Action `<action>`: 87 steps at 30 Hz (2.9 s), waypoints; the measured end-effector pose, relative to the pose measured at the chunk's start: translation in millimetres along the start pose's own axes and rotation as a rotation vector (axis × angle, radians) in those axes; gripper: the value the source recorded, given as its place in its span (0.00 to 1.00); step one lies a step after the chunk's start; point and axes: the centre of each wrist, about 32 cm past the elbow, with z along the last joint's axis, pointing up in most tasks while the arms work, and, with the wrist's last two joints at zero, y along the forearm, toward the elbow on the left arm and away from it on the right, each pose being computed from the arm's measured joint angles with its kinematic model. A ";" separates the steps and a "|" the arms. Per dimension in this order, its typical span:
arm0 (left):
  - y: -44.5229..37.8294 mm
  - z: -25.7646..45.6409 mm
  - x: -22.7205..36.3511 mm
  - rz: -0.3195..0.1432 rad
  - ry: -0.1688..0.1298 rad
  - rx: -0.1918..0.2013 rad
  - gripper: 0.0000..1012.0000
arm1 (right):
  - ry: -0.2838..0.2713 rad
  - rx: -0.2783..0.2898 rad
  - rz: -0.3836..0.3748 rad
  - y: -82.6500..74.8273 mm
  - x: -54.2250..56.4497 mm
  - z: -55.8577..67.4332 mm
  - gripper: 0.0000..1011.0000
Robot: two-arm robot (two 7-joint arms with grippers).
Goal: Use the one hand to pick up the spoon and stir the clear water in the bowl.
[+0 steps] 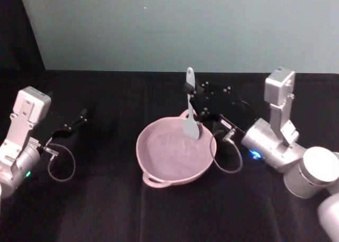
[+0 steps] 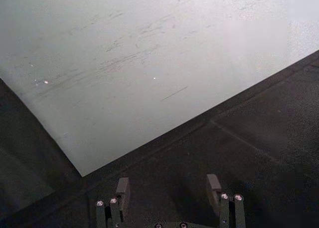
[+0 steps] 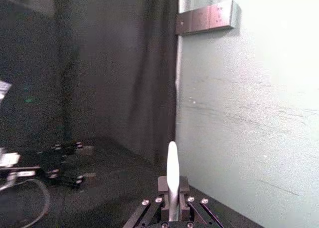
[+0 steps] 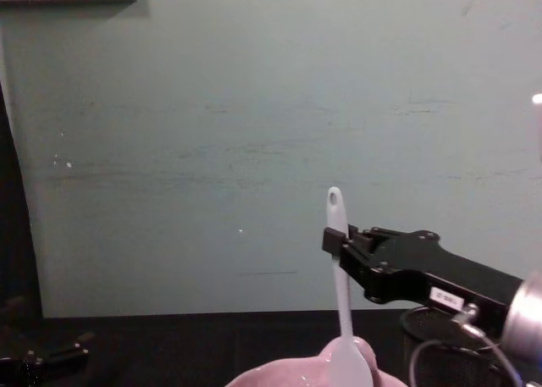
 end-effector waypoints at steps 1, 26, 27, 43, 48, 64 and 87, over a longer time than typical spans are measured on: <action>0.0 0.0 0.0 0.000 0.000 0.000 1.00 | 0.002 0.000 0.006 -2.3 -0.3 1.1 0.11; 0.0 0.0 0.0 0.000 0.000 0.000 1.00 | 0.226 0.005 0.177 12.2 -49.0 5.2 0.11; 0.0 0.0 0.0 0.000 0.000 0.000 1.00 | 0.217 0.009 0.173 14.5 -49.1 4.3 0.11; 0.0 0.0 0.0 0.000 0.000 0.000 1.00 | 0.047 0.024 0.013 23.9 -20.2 -10.9 0.11; 0.0 0.0 0.0 0.000 0.000 0.000 1.00 | 0.021 0.004 -0.002 9.8 -8.9 -5.5 0.11; 0.0 0.0 0.0 0.000 0.000 0.000 1.00 | 0.177 -0.057 0.169 -28.3 -27.2 22.4 0.11; 0.0 0.0 0.0 0.000 0.000 0.000 1.00 | 0.060 0.050 -0.039 17.8 -25.7 -13.8 0.11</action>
